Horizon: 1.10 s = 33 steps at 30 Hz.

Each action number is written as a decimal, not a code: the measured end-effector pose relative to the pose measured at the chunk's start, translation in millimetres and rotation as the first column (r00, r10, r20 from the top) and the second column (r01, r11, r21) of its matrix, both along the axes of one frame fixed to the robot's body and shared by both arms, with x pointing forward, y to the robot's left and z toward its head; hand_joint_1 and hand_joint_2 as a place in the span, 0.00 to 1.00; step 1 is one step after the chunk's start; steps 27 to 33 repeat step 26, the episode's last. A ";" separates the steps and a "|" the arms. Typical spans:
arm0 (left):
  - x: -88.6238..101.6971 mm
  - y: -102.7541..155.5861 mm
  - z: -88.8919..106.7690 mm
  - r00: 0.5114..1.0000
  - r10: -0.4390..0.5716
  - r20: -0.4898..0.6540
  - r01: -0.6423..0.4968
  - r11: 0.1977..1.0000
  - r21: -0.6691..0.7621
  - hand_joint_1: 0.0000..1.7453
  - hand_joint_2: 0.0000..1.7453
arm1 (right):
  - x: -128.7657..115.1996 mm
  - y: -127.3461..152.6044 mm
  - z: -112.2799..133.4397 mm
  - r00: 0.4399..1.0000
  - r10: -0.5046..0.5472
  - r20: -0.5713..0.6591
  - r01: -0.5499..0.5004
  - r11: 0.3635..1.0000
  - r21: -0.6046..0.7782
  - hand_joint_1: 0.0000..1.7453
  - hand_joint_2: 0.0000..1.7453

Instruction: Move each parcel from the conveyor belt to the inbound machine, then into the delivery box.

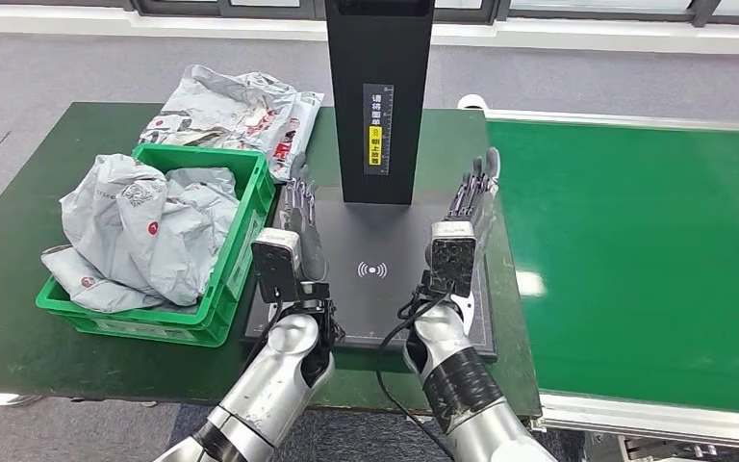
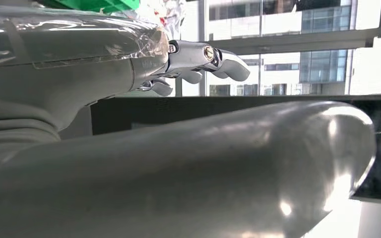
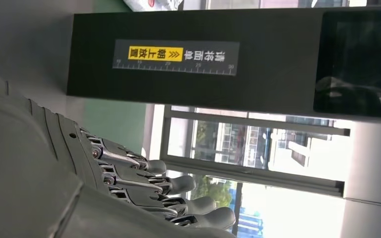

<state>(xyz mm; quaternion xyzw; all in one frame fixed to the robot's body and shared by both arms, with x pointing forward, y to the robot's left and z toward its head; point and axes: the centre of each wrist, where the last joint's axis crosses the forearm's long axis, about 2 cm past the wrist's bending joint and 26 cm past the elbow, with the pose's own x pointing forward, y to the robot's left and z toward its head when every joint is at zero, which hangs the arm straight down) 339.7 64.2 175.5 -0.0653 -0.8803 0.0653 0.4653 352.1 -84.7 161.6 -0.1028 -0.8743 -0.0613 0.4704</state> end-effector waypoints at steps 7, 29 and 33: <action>1.6 3.5 0.3 1.000 0.015 0.002 -0.015 1.000 -0.001 0.00 0.00 | 2.3 3.1 -0.3 1.000 0.012 -0.013 -0.012 1.000 -0.005 0.00 0.00; -2.6 4.4 1.5 0.995 0.093 -0.021 -0.093 0.995 -0.035 0.00 0.00 | -12.1 5.0 -22.7 0.998 0.029 -0.059 -0.033 0.997 -0.066 0.00 0.00; -2.6 4.4 1.5 0.995 0.093 -0.021 -0.093 0.995 -0.035 0.00 0.00 | -12.1 5.0 -22.7 0.998 0.029 -0.059 -0.033 0.997 -0.066 0.00 0.00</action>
